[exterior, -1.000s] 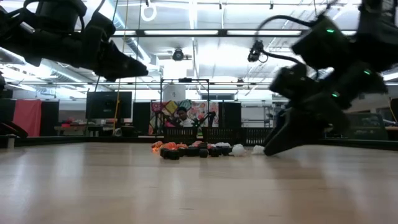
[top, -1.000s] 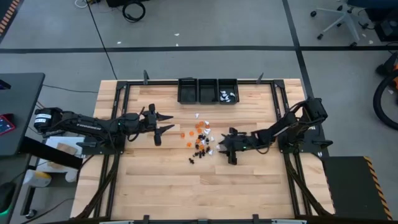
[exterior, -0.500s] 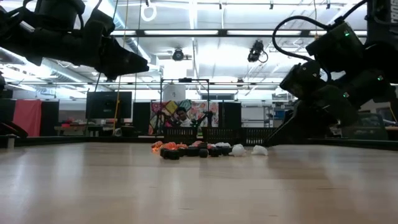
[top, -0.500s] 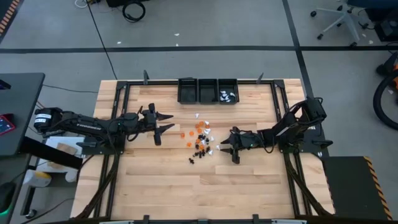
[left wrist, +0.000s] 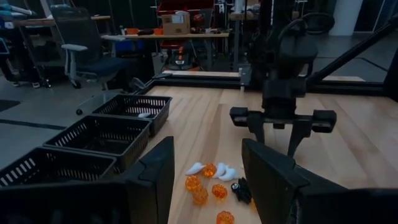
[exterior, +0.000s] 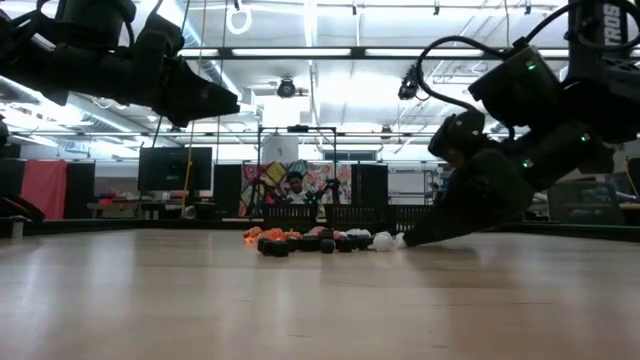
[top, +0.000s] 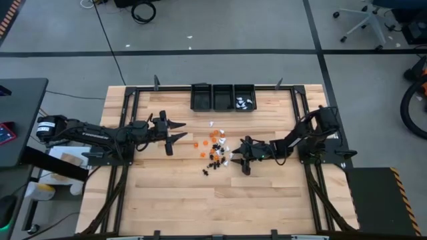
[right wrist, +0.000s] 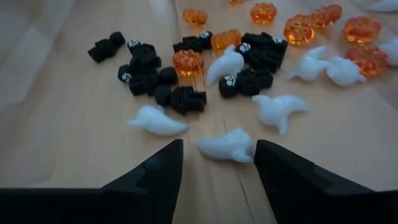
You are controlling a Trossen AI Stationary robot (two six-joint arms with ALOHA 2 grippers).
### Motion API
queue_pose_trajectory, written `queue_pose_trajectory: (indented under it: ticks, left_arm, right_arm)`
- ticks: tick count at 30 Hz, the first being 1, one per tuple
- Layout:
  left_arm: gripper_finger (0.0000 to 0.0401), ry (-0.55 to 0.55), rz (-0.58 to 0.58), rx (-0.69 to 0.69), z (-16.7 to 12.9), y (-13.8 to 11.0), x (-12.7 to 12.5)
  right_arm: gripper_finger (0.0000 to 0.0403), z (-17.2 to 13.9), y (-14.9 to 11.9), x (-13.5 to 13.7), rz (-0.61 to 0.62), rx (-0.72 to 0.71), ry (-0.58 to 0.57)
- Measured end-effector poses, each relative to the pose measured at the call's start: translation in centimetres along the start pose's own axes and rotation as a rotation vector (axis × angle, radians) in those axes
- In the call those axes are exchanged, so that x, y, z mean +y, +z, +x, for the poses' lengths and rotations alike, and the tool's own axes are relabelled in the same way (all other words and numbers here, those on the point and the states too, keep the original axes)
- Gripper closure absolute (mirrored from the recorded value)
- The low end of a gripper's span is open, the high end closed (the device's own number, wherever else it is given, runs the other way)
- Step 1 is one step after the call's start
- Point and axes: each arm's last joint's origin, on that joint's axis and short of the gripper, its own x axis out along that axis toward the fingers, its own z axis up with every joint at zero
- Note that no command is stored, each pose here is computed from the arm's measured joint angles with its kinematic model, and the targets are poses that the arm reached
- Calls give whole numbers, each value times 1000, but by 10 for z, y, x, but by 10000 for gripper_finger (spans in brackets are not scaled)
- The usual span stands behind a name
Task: Sort game pieces by color
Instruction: Put the white game piece into the right black basket
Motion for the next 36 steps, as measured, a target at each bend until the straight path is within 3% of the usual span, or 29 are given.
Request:
queue_pose_trajectory:
  ticks: [11, 25, 36]
  left_arm:
    - [234, 0, 26, -3, 0, 0, 0]
    - [234, 1, 27, -7, 0, 1, 0]
    - [234, 2, 20, -41, 0, 4, 0]
  right_arm:
    - [209, 2, 3, -3, -45, -21, -9]
    - [272, 2, 2, -2, -139, -23, -6]
    - [278, 2, 4, -2, -204, -45, -5]
